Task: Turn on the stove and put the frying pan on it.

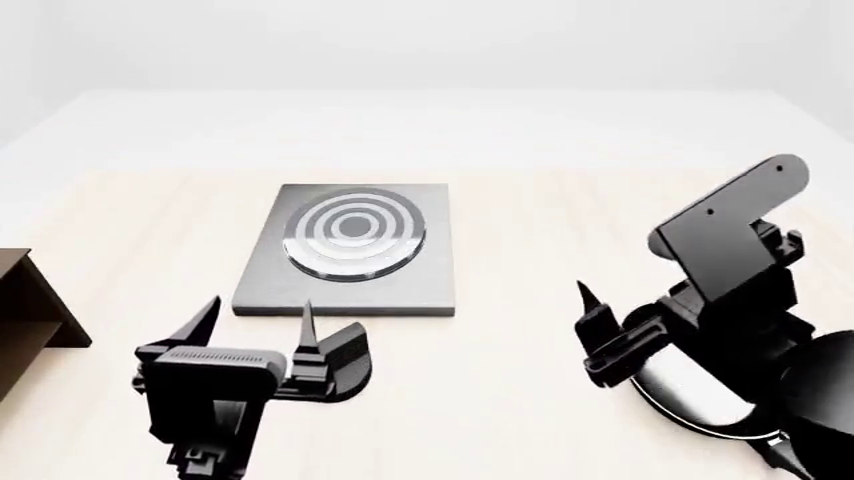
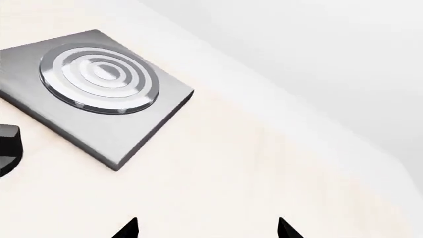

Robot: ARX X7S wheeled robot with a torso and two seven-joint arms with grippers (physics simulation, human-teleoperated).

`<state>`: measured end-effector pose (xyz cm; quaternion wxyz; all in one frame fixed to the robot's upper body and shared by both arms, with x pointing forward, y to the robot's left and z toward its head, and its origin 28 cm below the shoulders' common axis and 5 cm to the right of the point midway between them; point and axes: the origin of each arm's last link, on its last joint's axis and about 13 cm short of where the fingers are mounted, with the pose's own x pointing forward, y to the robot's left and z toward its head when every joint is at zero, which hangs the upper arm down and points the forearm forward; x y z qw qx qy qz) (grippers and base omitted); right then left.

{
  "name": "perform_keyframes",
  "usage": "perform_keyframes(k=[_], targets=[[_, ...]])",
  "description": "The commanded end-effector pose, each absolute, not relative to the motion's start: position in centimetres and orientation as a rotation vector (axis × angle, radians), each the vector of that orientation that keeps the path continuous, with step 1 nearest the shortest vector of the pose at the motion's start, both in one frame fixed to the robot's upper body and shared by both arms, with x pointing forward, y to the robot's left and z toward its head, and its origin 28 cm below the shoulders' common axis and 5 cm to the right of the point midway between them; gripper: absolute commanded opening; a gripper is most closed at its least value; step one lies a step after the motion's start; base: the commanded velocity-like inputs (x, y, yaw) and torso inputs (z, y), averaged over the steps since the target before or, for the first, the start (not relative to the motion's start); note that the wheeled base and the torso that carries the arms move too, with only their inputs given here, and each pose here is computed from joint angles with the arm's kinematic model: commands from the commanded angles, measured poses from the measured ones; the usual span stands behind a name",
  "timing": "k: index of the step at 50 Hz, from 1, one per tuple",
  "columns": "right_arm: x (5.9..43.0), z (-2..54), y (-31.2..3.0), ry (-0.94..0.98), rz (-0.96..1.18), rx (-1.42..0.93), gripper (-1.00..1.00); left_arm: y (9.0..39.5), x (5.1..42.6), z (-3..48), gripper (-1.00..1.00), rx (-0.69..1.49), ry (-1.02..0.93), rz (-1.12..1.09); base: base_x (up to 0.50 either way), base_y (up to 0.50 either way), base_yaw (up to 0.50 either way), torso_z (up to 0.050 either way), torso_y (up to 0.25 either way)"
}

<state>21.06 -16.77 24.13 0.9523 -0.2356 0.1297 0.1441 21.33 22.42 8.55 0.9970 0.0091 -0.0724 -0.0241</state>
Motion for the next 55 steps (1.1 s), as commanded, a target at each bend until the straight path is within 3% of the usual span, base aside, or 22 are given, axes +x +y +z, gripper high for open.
perform_keyframes(k=[1, 11, 30, 55], targets=[[19.8, 25.8, -20.3, 0.582, 0.309, -0.636, 1.00, 22.6, 21.2, 8.2, 1.00, 0.013, -0.140, -0.047, 0.00, 0.00, 0.00, 0.000, 0.000], [19.7, 25.5, -22.7, 0.875, 0.264, -0.695, 1.00, 22.7, 21.3, 8.0, 1.00, 0.015, -0.134, -0.039, 0.00, 0.00, 0.00, 0.000, 0.000], [18.7, 24.3, -25.2, 1.109, 0.167, -0.669, 1.00, 22.6, 21.2, 7.9, 1.00, 0.016, -0.129, -0.045, 0.00, 0.00, 0.00, 0.000, 0.000], [18.6, 21.7, -27.1, 1.161, 0.096, -0.698, 1.00, 22.6, 21.3, 7.9, 1.00, 0.017, -0.124, -0.041, 0.00, 0.00, 0.00, 0.000, 0.000]])
